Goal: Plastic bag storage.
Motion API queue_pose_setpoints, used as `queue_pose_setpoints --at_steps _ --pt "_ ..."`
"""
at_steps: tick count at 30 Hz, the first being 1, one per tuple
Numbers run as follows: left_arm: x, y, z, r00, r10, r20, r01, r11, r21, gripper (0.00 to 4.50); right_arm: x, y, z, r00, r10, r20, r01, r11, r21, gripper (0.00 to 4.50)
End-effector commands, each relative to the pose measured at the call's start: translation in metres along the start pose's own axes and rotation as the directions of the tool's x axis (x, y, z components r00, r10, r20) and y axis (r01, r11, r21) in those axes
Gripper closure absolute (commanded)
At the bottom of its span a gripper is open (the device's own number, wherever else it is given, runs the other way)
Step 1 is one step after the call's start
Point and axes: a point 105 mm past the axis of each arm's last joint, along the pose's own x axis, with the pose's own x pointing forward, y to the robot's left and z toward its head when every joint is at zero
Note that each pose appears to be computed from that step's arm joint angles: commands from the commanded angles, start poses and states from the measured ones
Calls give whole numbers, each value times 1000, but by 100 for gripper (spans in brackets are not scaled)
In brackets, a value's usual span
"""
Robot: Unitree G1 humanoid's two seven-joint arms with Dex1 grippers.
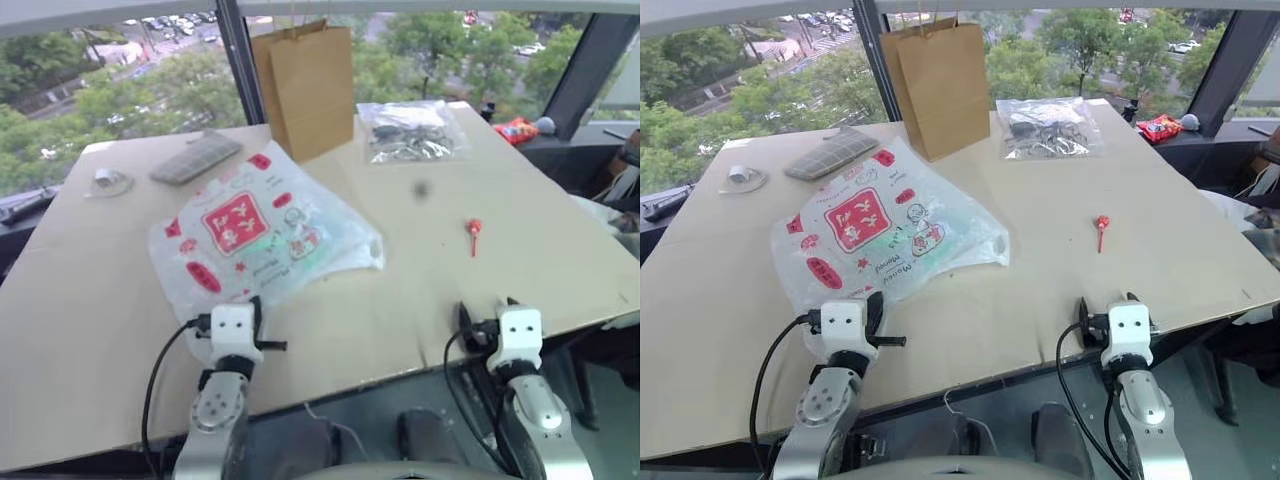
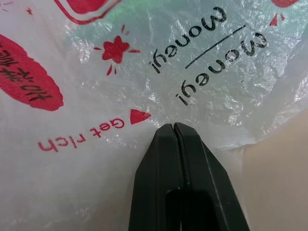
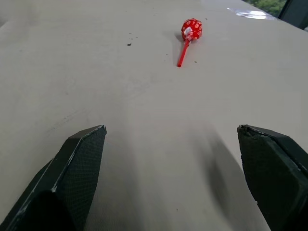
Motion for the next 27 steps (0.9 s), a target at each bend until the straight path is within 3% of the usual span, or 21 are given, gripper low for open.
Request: queue_pose_setpoints --at_steps 1,9,13,18,27 --pt "62 -31 159 880 -381 282 429 894 -131 450 28 13 132 940 252 230 -246 968 -53 6" --pt "64 -28 156 887 -371 276 418 899 -133 450 32 15 143 931 271 243 -268 962 -47 6" --pt "67 -33 168 872 -379 311 437 888 -143 450 37 14 145 933 265 241 -267 963 -27 6" --pt "60 -30 161 874 -390 290 440 888 -131 450 35 15 143 929 291 229 -291 956 -32 6" --pt "57 -21 165 886 -345 309 414 889 -196 450 40 19 149 921 301 247 -304 952 -25 6"
